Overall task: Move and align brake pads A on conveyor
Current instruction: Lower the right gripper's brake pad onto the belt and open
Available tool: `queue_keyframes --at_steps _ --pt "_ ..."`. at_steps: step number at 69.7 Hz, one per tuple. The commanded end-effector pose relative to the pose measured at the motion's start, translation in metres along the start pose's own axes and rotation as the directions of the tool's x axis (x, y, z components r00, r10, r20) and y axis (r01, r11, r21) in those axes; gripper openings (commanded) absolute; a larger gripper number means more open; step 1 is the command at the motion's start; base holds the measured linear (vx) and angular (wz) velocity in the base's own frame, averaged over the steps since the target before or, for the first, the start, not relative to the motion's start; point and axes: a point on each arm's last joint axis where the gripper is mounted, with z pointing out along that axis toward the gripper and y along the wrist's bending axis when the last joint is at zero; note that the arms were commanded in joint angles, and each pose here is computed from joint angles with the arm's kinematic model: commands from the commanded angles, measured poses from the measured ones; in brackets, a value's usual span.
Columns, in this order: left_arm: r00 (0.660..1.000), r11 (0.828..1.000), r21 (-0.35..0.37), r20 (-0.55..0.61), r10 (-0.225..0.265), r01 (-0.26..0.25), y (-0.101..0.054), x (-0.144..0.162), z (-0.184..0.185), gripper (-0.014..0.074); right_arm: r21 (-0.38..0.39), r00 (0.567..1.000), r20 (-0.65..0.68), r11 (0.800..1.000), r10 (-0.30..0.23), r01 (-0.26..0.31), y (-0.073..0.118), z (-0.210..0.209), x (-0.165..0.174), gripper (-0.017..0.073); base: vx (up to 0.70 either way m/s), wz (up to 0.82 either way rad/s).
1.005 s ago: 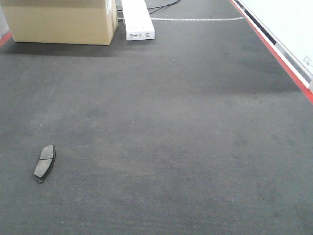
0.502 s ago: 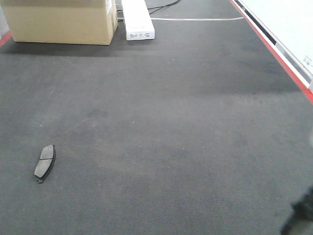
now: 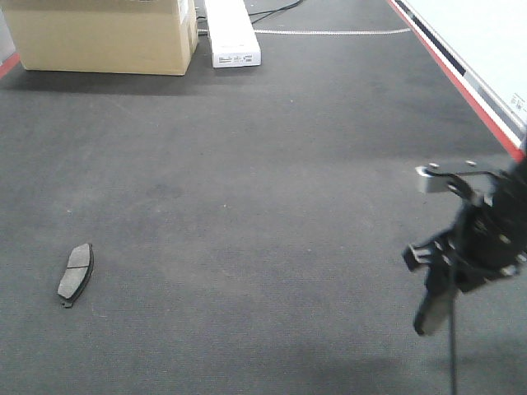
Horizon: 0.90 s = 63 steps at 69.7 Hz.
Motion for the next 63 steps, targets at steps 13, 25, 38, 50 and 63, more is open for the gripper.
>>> queue_keyframes --at_steps 13,25,38,50,63 --pt "0.996 1.0 0.004 0.084 0.004 -0.004 0.0 -0.013 -0.003 0.0554 -0.006 0.997 -0.055 0.999 -0.046 0.046 -0.003 0.003 -0.053 -0.0007 0.0 0.0" --pt "0.996 1.0 0.004 0.084 0.004 -0.004 0.0 -0.013 -0.003 0.0554 -0.007 0.997 -0.066 0.999 -0.043 0.042 -0.006 0.019 -0.076 -0.0007 0.0 0.0" --pt "0.996 1.0 0.004 0.084 0.004 -0.004 0.0 -0.013 -0.003 0.0554 -0.007 0.996 -0.083 0.999 -0.041 0.04 -0.01 0.048 -0.092 -0.0007 0.0 0.0" --pt "0.996 1.0 0.004 0.084 0.004 -0.004 0.0 -0.013 -0.003 0.0554 0.0 0.998 -0.054 0.999 -0.035 0.036 -0.014 0.077 -0.104 -0.0007 0.0 0.0" --pt "0.996 1.0 0.004 0.084 0.004 -0.004 0.0 -0.013 -0.003 0.0554 0.014 0.999 0.011 0.999 -0.035 0.035 -0.015 0.086 -0.112 -0.0006 0.0 0.0"
